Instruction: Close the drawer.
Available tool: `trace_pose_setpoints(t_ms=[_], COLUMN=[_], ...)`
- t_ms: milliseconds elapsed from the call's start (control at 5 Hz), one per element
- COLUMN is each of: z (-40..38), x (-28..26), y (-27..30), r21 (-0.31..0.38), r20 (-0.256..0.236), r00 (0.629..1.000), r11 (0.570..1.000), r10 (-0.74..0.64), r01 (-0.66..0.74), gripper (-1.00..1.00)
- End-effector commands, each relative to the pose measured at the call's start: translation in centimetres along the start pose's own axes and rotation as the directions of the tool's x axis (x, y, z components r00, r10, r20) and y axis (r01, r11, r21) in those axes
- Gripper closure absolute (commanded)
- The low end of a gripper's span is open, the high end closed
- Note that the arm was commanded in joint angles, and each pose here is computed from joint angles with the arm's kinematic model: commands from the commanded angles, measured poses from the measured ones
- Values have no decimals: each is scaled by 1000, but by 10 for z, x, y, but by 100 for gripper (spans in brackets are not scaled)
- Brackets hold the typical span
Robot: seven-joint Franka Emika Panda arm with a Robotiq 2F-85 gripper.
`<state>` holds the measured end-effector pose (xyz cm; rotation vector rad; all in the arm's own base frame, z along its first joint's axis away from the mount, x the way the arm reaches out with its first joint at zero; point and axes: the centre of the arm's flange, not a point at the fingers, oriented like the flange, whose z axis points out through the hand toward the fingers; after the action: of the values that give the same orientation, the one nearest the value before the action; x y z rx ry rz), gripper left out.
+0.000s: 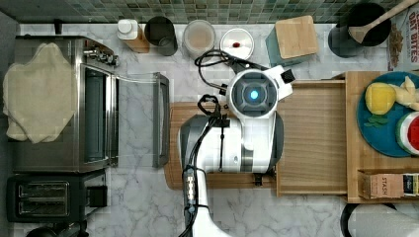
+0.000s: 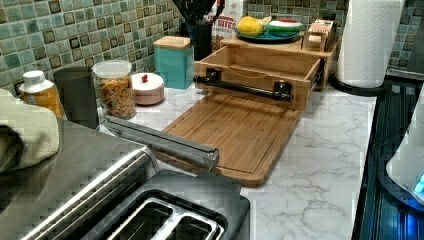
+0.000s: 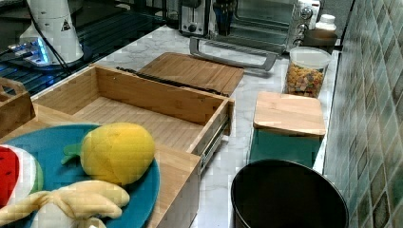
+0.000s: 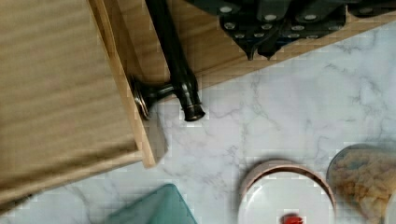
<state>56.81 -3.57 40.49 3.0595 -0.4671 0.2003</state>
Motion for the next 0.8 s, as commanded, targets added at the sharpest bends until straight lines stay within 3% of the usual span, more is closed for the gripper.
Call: trace_pose_setpoints(t_ms=[200,400,800], z=[52,65,99], x=[-53,-57,-54], y=[7,7,17], r21=[51,34,4], r20=[108,95,123], r00=[977,972,962], r11=[982,976,970], r10=[-186,-216,-243], r01=[181,214,245], gripper=[100,100,100])
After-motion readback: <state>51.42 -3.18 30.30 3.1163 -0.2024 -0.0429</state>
